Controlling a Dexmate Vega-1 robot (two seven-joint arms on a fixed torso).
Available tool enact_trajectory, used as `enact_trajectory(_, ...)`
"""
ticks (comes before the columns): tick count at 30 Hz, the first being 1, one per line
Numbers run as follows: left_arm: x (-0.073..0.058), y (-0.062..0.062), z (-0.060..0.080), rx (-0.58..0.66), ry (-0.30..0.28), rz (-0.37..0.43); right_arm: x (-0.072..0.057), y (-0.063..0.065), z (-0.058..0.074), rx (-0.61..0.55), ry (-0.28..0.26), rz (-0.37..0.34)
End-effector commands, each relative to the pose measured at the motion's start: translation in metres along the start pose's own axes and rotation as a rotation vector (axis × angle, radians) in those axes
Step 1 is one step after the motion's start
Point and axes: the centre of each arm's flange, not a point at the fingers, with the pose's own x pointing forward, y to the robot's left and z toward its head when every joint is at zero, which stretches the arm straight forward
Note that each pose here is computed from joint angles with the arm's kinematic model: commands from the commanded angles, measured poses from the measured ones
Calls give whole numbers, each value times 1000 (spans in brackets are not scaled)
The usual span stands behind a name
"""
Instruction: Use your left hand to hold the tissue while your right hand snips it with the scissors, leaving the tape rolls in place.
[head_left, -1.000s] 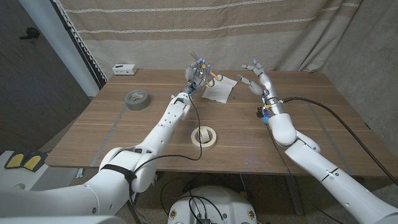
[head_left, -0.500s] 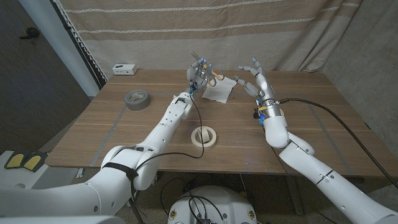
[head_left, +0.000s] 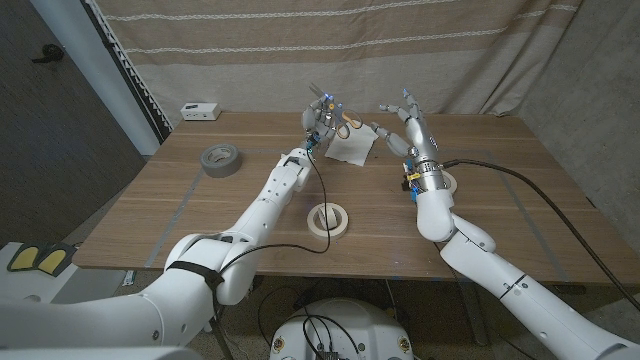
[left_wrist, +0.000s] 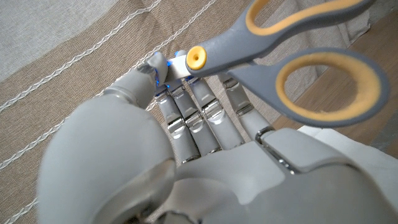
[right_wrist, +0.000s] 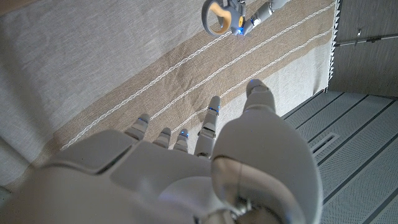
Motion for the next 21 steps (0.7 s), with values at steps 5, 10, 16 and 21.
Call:
enact_trajectory(5,2,-5,-5,-20,10,-9,2,14,11,-33,-48,30)
enact_trajectory(10,4,-8,-4,-18,7,-21,2,16,12,-43,-50,43)
enact_trajectory(16,7,-9,-10,-29,21,-31,2,20,15,-94,-64,38)
enact_trajectory(21,7,-10,-14,-36,32,-34,3,20,16,-117,-58,28)
